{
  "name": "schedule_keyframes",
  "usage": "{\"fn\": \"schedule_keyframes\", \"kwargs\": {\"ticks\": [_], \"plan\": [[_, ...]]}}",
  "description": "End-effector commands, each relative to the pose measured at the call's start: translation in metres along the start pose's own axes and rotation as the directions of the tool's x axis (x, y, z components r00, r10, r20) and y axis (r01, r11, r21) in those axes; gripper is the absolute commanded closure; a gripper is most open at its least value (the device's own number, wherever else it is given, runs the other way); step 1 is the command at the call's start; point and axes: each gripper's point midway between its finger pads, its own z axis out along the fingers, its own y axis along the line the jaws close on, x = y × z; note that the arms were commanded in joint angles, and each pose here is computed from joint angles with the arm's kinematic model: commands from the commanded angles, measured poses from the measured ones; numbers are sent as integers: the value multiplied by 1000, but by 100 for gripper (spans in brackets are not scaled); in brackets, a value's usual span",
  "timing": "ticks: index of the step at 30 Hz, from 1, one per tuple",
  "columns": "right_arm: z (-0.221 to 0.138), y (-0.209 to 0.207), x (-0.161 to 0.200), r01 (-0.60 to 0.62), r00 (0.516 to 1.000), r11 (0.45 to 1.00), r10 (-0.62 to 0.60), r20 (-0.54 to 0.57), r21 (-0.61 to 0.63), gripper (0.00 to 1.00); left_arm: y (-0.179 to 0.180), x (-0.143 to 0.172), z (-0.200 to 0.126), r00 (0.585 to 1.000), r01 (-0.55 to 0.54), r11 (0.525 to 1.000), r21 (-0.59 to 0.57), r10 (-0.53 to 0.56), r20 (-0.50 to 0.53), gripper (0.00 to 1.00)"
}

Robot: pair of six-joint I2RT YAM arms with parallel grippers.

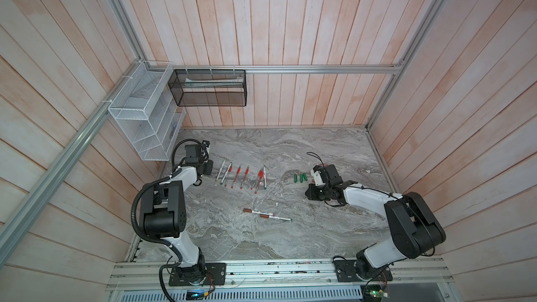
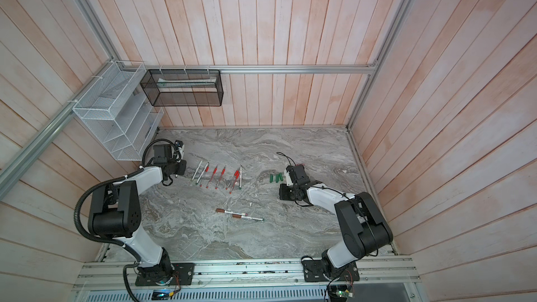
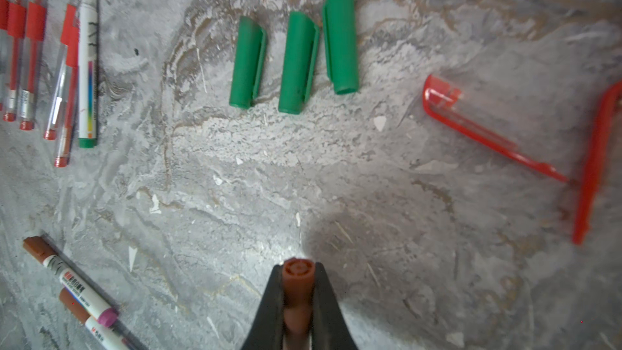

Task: Remove pen caps from pens
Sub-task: Place the pen at the top-left of the table, then pick up the pen from the center of the table.

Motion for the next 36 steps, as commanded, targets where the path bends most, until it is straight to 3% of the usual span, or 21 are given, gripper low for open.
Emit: {"fn": "schedule_keyframes", "kwargs": {"ticks": [1, 5, 12, 15, 21, 26, 28, 31, 36], "plan": [[4, -8, -3, 19, 1000, 999, -19, -8, 47, 99, 1, 7, 6, 999, -3, 1000, 3, 3, -36, 100], [10, -16, -1, 24, 999, 996, -21, -38, 89, 91, -3, 15, 14, 997, -1, 1000, 24, 3, -77, 100], [-3, -16, -13, 51, 999, 992, -51, 3, 116, 65, -13, 19, 28, 992, 46, 996, 82, -36, -119, 100], [-18, -6, -24, 78, 995, 993, -83, 62, 88, 57, -18, 19, 31, 992, 65, 992, 108, -52, -118, 98], [-43, 44, -38, 211, 966, 976, -201, 165, -48, 51, -27, 18, 29, 992, 76, 987, 143, -60, -114, 90], [-47, 105, -32, 414, 894, 907, -389, 222, -75, 48, -31, 12, 27, 992, 89, 982, 166, -72, -105, 75], [-45, 138, -18, 499, 857, 853, -460, 233, -152, 47, -30, 6, 20, 993, 99, 981, 167, -86, -87, 71], [-38, 179, 7, 618, 786, 753, -582, 210, -226, 47, -30, -6, 5, 995, 97, 981, 169, -94, -29, 66], [-17, 214, 25, 731, 679, 652, -723, 125, -200, 47, -23, -31, -40, 989, 79, 985, 152, -96, 111, 57]]}}
